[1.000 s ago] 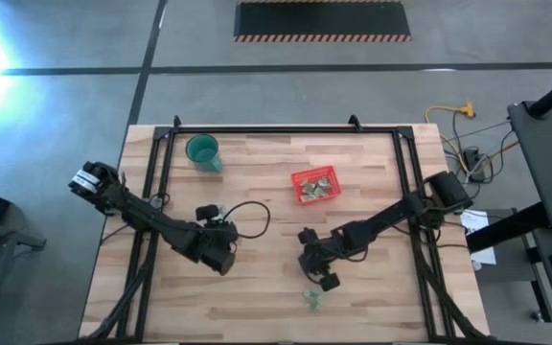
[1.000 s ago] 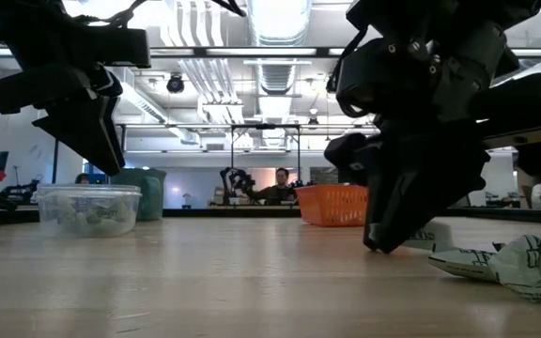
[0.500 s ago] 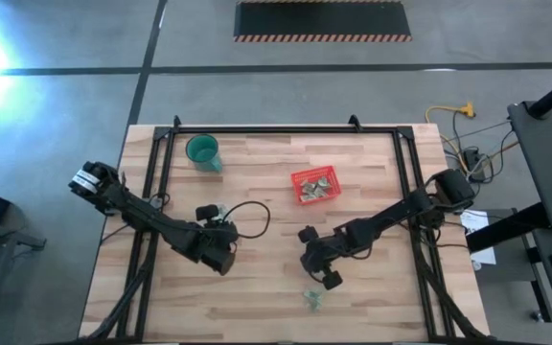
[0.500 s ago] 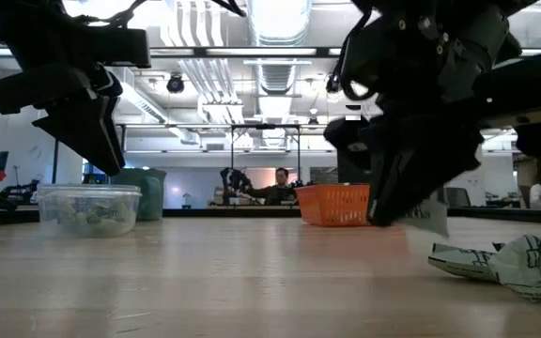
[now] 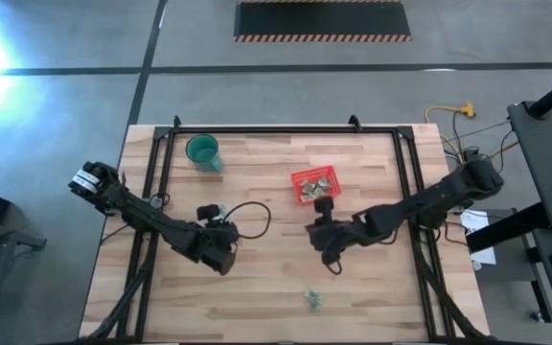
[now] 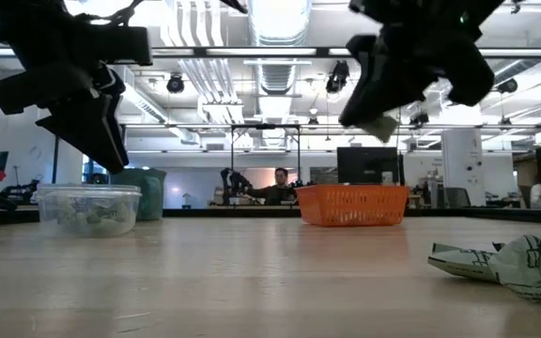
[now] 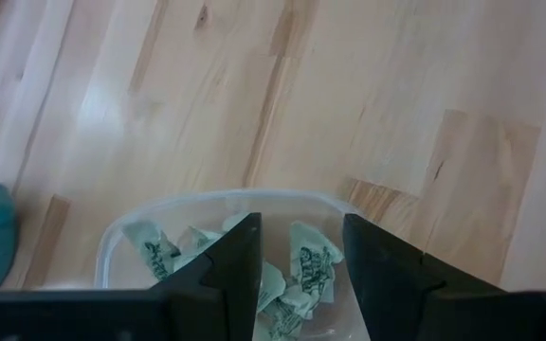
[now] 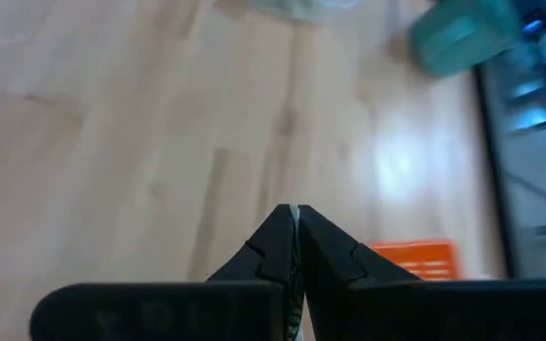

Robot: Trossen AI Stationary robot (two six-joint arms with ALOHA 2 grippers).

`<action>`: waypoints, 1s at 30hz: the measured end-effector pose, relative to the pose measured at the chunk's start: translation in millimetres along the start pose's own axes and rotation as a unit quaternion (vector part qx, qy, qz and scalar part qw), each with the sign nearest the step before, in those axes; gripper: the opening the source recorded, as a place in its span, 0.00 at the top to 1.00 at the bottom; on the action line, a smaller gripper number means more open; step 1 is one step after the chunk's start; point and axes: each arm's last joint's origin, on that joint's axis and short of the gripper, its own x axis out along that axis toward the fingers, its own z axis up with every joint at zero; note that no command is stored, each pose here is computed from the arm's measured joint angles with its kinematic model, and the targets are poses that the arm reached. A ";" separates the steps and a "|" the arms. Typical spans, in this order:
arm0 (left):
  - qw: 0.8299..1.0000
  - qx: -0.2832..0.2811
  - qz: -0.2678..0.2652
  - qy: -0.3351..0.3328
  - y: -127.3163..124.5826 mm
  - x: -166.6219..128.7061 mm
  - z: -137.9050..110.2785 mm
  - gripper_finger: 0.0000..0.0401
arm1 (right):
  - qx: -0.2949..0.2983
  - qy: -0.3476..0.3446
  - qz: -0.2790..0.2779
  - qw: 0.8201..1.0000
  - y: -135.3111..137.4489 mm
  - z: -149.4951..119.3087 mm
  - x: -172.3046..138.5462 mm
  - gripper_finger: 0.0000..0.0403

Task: Pick and place items into bin
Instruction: Put the light green stevia packet into the orange bin

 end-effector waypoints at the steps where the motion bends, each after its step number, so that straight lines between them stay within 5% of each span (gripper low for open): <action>1: 1.000 0.000 -0.001 -0.002 -0.3 -0.2 0.6 0.67 | -0.004 -0.004 -0.009 1.000 -2.5 1.0 -3.3 0.98; 9: 1.000 0.002 -0.011 -0.015 -2.5 -0.2 3.5 0.67 | -0.013 -0.005 -0.081 0.997 -32.7 1.0 -14.2 0.98; 16: 1.000 -0.002 -0.012 -0.016 -2.6 -0.2 3.6 0.67 | 0.026 0.049 -0.123 0.991 -71.7 -16.9 9.9 0.98; 30: 0.999 -0.015 -0.024 -0.031 -5.2 -0.5 7.0 0.67 | 0.107 0.132 -0.100 0.980 -116.6 -68.4 50.0 0.98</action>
